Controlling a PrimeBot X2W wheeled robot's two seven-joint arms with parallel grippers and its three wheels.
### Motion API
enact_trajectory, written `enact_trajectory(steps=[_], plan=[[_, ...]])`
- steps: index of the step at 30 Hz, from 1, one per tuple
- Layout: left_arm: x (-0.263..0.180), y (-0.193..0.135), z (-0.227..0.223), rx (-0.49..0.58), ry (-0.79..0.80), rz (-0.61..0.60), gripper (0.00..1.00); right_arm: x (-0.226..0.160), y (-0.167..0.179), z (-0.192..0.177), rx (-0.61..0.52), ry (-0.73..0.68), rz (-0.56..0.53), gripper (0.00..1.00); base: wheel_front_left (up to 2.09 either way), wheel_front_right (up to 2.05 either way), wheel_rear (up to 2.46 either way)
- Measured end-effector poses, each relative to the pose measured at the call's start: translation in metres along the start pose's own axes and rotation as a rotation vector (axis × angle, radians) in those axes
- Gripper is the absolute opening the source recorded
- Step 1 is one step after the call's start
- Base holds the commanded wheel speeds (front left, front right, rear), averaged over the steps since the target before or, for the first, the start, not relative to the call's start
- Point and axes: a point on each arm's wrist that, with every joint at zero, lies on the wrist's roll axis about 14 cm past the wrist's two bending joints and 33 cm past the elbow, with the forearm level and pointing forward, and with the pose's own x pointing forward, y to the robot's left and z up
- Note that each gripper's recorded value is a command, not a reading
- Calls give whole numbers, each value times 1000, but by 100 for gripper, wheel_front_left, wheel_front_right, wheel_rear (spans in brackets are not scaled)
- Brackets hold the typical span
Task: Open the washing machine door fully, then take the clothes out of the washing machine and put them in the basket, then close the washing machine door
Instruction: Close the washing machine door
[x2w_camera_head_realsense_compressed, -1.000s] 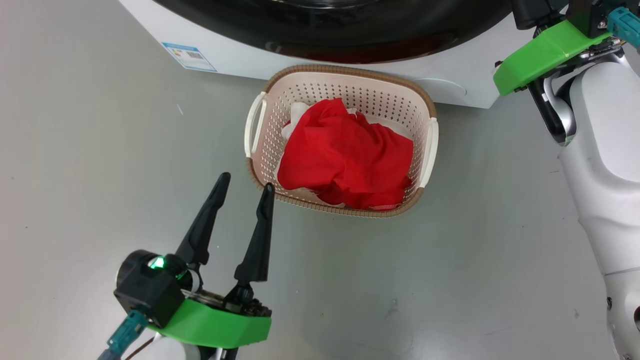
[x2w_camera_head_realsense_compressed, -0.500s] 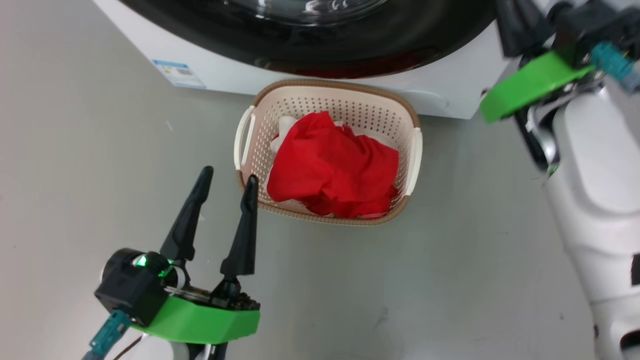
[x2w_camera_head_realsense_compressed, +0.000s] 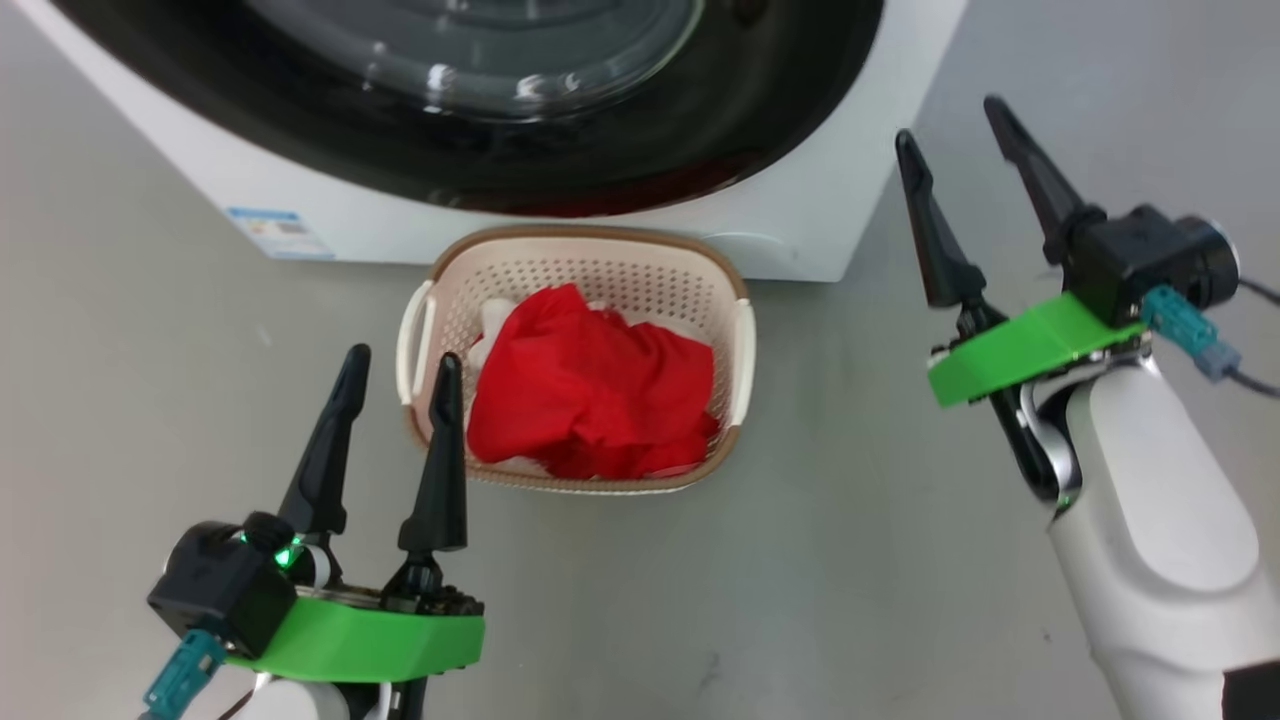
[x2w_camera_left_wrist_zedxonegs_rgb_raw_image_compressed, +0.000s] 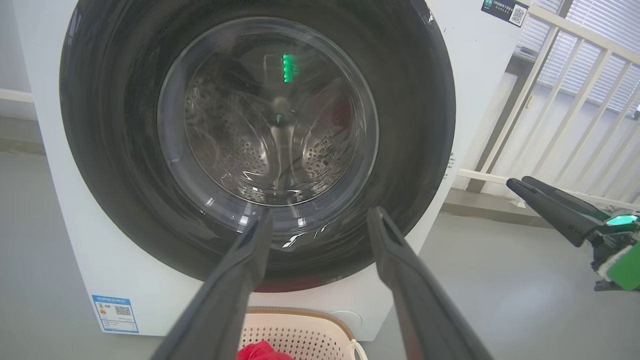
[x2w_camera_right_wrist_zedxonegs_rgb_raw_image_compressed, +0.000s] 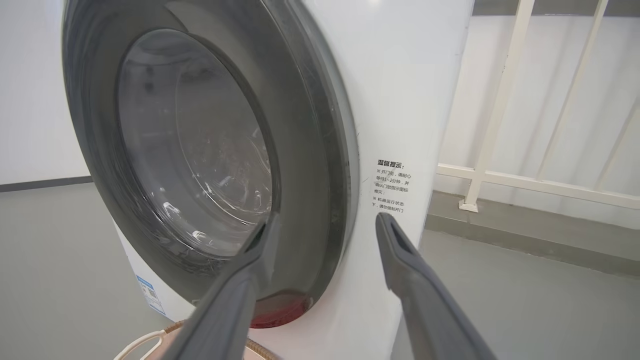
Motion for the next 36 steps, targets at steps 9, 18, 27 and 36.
enact_trajectory(steps=[9, 18, 27, 36], plan=[[0, -13, 1, -24, -2, -25, 100, -53, -30, 16, -11, -20, -120, 100, 0, 0, 0], [-7, -25, 5, -26, -4, -51, 100, -104, -59, 43, -39, -70, -240, 100, 0, 0, 0], [-19, -24, 13, -1, -15, -48, 100, -151, -72, 52, -50, -79, -324, 100, 0, 0, 0], [-36, -23, 26, 25, -40, -53, 100, -197, -74, 51, -51, -61, -380, 100, 0, 0, 0]])
